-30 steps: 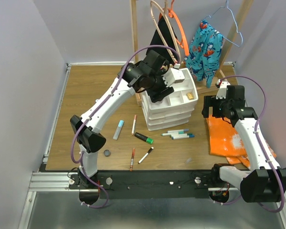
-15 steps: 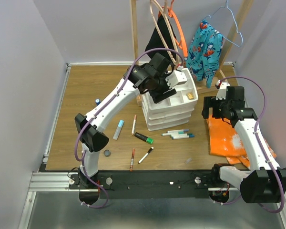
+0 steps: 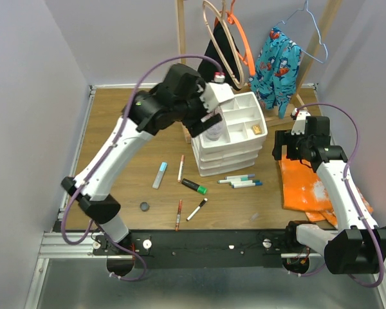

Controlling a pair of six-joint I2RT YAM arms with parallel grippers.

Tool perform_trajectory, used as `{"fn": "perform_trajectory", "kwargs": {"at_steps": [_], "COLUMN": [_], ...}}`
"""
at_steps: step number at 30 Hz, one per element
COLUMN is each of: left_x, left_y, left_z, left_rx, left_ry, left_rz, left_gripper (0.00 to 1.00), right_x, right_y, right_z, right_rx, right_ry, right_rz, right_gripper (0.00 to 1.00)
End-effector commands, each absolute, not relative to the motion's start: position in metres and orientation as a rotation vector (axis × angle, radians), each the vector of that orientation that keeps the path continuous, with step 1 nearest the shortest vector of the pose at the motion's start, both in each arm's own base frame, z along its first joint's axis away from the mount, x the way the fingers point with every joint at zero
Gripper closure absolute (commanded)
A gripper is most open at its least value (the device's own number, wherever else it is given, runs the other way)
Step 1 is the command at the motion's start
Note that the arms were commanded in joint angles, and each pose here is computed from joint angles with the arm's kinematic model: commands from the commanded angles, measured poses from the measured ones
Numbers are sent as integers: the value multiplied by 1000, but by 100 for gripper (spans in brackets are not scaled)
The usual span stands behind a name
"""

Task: Sort the stationery into containers
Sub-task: Place the stationery in the storage box, then pick up the stationery from the center of the board.

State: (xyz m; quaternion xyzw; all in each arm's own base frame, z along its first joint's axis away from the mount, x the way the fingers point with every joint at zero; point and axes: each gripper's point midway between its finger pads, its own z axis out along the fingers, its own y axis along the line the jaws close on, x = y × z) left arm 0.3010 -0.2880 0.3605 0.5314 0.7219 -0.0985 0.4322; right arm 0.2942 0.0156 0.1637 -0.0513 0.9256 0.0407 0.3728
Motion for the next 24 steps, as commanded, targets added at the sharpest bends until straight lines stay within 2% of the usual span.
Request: {"fn": "perform_trajectory", "kwargs": {"at_steps": [1,3,6,9,13,17,24], "left_x": [325,332,342,360,381,398,422], "left_y": [-201,-167,-112,-71,-47,-32,-15], "left_z": [384,373,347,314,279,227,186], "left_rx": [1042,988,903,868,876,863,759], "left_ry": [1862,1918,2020,2095,2158,2332,2483], "left_rz": [-175,-161,-288,-210,-48,-12,56], "left_gripper": [11,10,5,4,7,12,17], "right_x": [293,293,293,293,292,293,292], "right_y": [14,13,13,16,15,13,11], "right_z": [168,167,166,163,163,165,165], "right_rx": [-120,-117,-119,-130,-128,-123,-109], "right_ry": [2362,2362,2363,2366,2368,2364,2369], "right_rz": [101,101,104,121,118,110,106], "right_gripper": [1,1,1,1,1,1,1]}}
